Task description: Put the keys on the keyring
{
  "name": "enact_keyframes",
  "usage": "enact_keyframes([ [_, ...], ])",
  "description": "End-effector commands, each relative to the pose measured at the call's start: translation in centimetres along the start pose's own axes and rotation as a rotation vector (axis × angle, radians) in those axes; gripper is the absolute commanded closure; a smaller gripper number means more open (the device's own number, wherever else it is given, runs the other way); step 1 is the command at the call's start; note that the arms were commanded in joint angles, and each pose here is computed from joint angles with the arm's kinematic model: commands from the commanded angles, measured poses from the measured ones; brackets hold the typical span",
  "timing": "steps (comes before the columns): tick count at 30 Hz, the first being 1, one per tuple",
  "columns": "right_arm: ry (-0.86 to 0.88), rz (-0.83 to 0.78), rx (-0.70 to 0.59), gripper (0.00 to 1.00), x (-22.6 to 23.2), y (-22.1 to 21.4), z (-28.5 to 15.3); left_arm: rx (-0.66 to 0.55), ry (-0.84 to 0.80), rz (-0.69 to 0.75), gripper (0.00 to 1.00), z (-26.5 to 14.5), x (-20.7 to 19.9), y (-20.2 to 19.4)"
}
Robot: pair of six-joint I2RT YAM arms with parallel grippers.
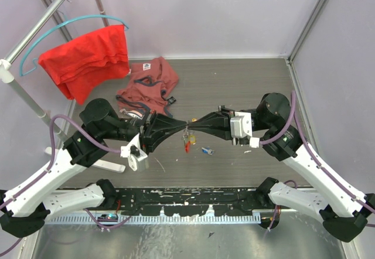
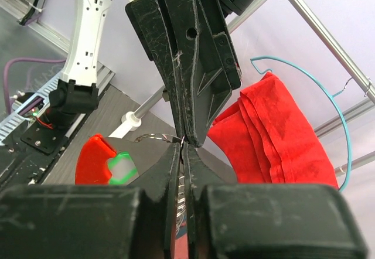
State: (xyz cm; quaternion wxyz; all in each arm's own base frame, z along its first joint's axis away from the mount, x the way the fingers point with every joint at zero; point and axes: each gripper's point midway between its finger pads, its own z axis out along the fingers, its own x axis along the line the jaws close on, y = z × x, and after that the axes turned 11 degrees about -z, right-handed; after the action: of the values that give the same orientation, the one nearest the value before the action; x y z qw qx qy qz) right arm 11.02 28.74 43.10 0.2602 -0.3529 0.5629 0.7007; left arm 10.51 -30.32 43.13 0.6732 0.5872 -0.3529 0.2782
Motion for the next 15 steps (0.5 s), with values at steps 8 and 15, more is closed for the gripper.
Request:
enact_keyframes([
  [8, -0.048, -0.068, 0.007, 0.75, -2.04, 0.77, 0.29, -0.067, 0.016, 0.054, 1.00, -0.15, 1.33, 2.59],
  [15, -0.052, -0.081, 0.019, 0.97, -2.15, 0.35, 0.39, -0.072, 0.017, 0.052, 1.00, -0.20, 1.31, 2.70],
])
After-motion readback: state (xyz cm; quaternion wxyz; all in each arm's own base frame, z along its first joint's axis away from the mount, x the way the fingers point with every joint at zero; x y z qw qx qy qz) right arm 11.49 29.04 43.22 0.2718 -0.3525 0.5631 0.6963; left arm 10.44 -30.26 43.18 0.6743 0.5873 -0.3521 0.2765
